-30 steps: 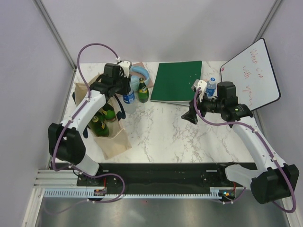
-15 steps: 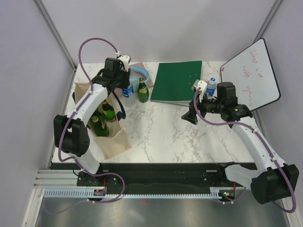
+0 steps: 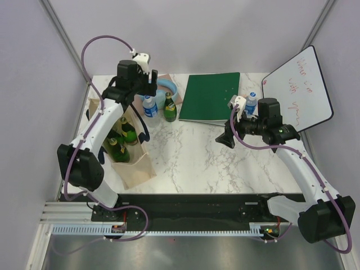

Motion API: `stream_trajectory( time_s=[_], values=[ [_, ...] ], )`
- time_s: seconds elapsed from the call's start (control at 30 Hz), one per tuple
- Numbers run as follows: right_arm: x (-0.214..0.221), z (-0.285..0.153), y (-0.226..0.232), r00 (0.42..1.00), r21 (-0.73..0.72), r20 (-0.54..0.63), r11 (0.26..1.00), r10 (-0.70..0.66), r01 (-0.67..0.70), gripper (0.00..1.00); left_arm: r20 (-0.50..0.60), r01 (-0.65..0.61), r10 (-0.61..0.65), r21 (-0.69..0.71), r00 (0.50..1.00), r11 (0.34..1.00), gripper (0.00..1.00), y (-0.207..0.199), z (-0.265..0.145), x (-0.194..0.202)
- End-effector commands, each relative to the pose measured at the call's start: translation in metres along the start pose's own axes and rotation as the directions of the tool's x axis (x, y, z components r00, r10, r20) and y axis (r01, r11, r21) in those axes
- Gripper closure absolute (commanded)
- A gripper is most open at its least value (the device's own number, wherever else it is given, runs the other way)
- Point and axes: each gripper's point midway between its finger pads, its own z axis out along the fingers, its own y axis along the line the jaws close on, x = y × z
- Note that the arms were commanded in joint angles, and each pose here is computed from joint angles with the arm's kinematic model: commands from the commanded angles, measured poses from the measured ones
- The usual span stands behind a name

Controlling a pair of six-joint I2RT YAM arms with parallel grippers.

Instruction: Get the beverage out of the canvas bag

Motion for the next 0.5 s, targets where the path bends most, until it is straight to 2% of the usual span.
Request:
stream_trajectory(
  time_s=[0.0,0.1,0.2,0.23,0.33,0.47],
  values=[
    [-0.012,-0.003,0.000,0.999,0.007,0.039,0.999,-0.032,0.032,0.02,0.289,0.046,-0.045,0.001,0.956,0.999,0.09,0.005,-0.073,-0.098],
    [-0.012,-0.002,-0.002,0.999,0.009,0.037,1.000,-0.030,0.029,0.02,0.342,0.092,-0.088,0.004,0.936,0.996,0.00,0.006,-0.103,-0.109],
    [-0.013,-0.001,-0.004,0.999,0.012,0.035,1.000,-0.029,0.028,0.02,0.374,0.140,-0.139,0.025,0.917,0.990,0.00,0.006,-0.143,-0.111],
    [-0.012,-0.001,-0.004,0.999,0.011,0.033,1.000,-0.028,0.028,0.02,0.370,0.152,-0.152,0.029,0.917,0.988,0.00,0.007,-0.163,-0.106],
    [-0.014,0.000,-0.007,0.999,0.015,0.032,1.000,-0.028,0.027,0.02,0.298,0.206,-0.210,0.046,0.931,0.977,0.00,0.003,-0.184,-0.079],
    [-0.017,0.002,-0.011,0.999,0.020,0.029,1.000,-0.023,0.023,0.02,0.267,0.296,-0.301,0.060,0.916,0.953,0.00,0.000,-0.228,-0.044]
  ],
)
